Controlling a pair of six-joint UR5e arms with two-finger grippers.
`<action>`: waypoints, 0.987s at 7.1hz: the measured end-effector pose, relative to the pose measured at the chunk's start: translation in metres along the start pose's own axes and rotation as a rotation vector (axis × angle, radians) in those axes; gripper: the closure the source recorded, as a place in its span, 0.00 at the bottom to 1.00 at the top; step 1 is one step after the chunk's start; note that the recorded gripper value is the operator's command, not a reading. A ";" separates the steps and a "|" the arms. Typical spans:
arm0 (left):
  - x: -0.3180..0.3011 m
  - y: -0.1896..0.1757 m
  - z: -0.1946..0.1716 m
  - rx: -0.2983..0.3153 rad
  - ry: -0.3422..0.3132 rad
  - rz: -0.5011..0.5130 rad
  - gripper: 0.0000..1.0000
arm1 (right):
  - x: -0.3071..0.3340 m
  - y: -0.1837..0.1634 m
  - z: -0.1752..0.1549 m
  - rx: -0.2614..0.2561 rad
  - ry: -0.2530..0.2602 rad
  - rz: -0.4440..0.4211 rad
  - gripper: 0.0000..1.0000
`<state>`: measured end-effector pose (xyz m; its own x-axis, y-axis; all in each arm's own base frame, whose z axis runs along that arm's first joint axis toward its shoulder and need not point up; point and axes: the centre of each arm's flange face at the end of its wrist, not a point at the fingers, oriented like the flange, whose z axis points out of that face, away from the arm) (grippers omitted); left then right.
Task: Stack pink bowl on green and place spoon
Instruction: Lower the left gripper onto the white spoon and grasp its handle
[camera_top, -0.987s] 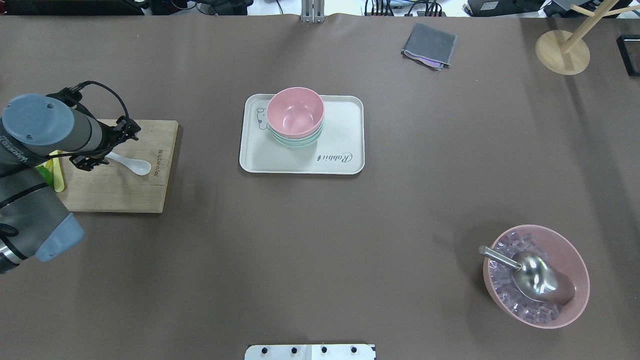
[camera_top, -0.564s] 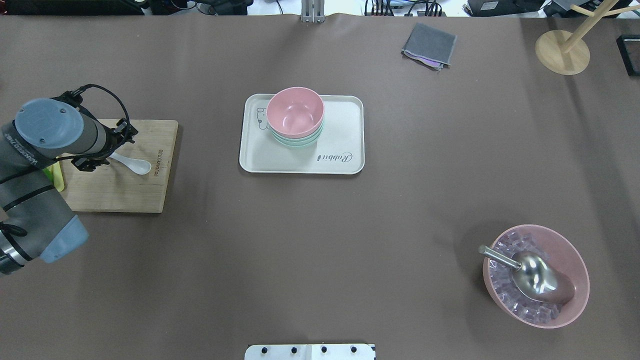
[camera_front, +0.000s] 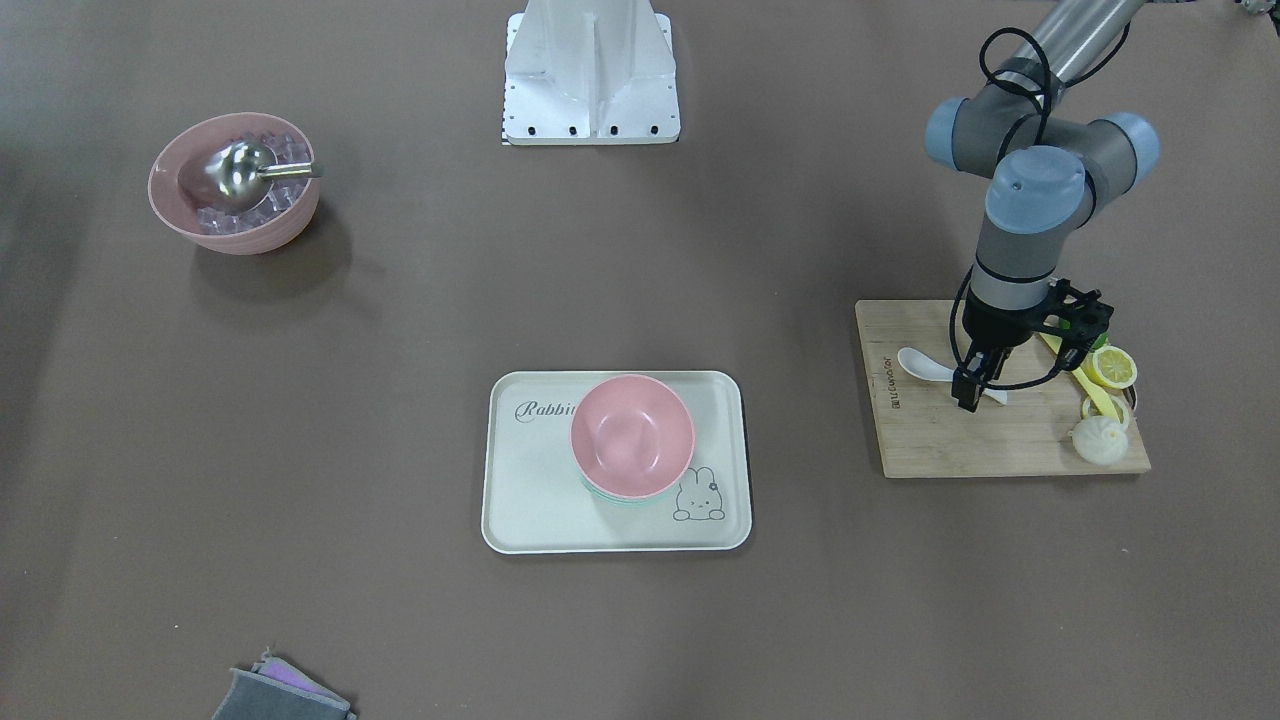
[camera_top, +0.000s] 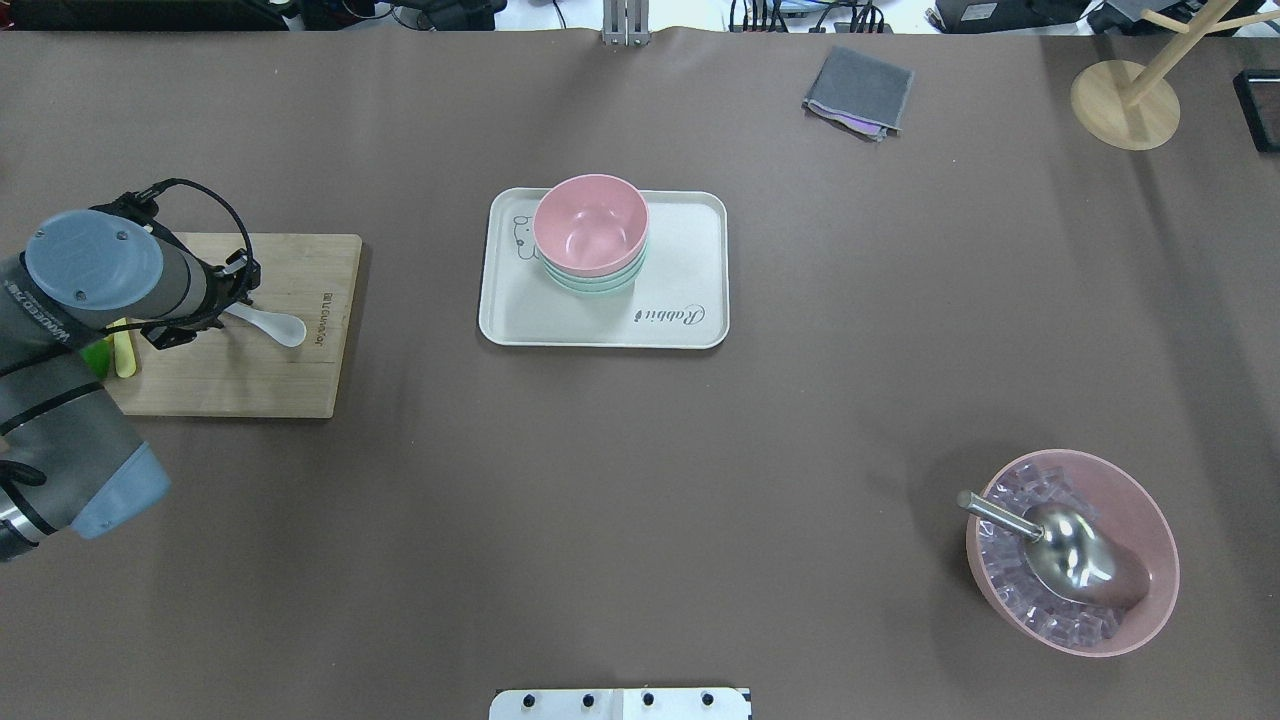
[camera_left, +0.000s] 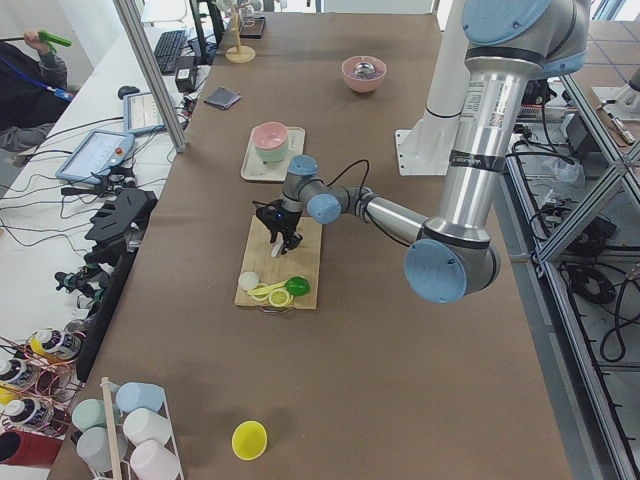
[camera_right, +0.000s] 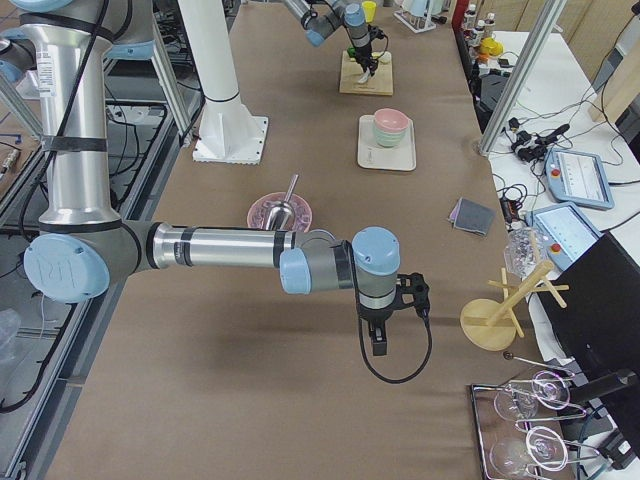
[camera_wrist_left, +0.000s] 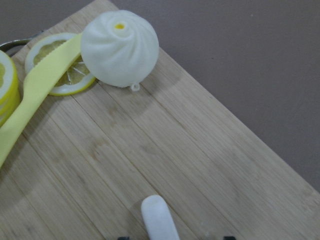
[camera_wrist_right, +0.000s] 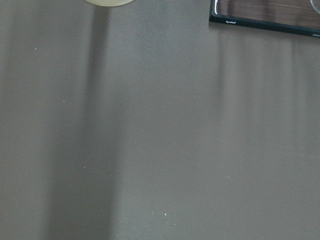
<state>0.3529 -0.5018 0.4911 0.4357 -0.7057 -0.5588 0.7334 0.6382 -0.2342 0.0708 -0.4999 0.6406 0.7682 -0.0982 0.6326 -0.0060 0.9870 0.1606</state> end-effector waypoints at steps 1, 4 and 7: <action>0.003 0.001 -0.007 -0.002 0.014 0.003 1.00 | 0.000 0.000 0.000 0.001 0.000 -0.001 0.00; 0.011 0.004 -0.027 -0.008 0.048 0.018 1.00 | 0.000 0.002 0.001 -0.001 -0.001 0.001 0.00; 0.093 0.030 -0.084 -0.014 0.066 0.024 1.00 | 0.011 0.023 0.012 -0.015 0.017 0.011 0.00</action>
<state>0.3714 -0.5224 0.3650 0.4170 -0.6685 -0.6158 0.7155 0.6593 -0.2312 0.0715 -0.4799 0.6600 0.7790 -0.0850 0.6212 -0.0055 0.9898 0.1423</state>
